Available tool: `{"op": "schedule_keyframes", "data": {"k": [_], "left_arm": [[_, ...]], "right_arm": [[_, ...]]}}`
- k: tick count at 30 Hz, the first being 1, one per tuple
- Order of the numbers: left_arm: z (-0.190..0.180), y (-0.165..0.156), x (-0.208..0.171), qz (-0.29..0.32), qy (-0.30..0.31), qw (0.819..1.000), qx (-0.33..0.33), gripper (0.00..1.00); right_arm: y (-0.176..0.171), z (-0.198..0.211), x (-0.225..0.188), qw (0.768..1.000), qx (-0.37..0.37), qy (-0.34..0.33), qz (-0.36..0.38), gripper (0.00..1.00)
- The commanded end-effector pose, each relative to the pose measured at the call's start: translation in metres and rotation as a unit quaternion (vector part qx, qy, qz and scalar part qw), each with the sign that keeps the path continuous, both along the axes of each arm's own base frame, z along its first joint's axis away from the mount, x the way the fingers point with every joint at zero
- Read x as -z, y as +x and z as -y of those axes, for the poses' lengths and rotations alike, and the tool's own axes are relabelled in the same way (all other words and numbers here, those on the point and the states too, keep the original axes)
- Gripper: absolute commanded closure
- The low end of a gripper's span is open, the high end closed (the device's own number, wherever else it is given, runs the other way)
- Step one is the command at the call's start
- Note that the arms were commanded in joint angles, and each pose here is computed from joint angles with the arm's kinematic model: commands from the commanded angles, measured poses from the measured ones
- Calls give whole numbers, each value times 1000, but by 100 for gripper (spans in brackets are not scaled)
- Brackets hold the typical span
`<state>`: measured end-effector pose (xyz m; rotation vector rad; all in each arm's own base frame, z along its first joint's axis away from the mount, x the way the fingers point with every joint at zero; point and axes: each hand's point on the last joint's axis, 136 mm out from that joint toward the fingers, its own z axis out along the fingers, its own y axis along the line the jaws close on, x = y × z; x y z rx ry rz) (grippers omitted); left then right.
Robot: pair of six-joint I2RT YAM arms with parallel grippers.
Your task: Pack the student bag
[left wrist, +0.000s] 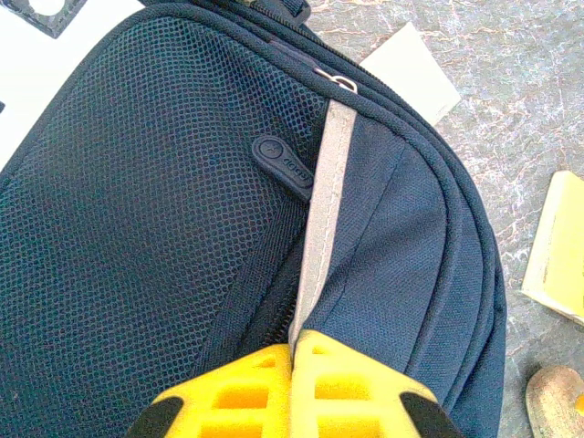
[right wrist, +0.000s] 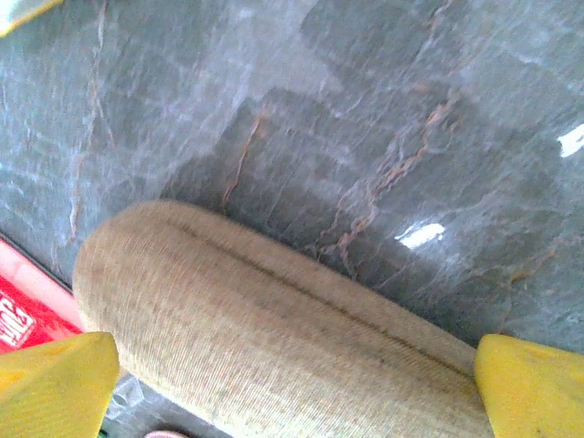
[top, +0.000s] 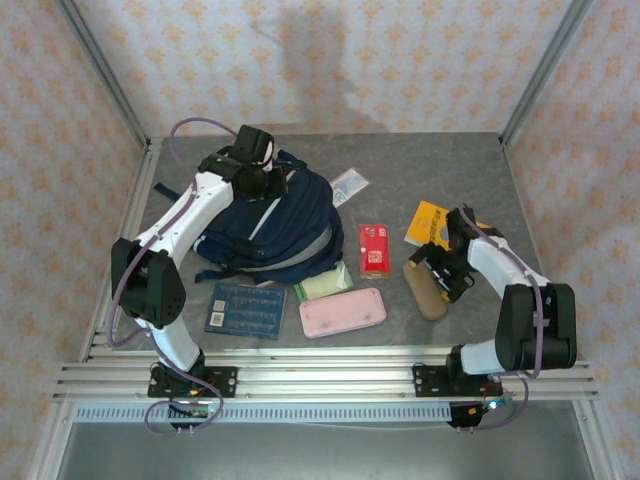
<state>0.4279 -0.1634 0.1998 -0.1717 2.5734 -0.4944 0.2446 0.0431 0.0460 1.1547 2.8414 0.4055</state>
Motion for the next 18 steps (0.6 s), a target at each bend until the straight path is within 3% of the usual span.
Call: {"op": "schedule_keyframes", "data": {"k": [1,15,18], "left_arm": [[3,-3,-20,22,-19,1000,12,100],[3,-5,-23,20,-19,1000,14,100],[3,-7,-23,17,-18,1000,16,100]], "right_arm": [[-8,3,-5,999,-31,-36,-5,0],[-23,-3,12,984,-132,-112,-44,0],[-17,0,14,983,-128,-123,-36,8]]}}
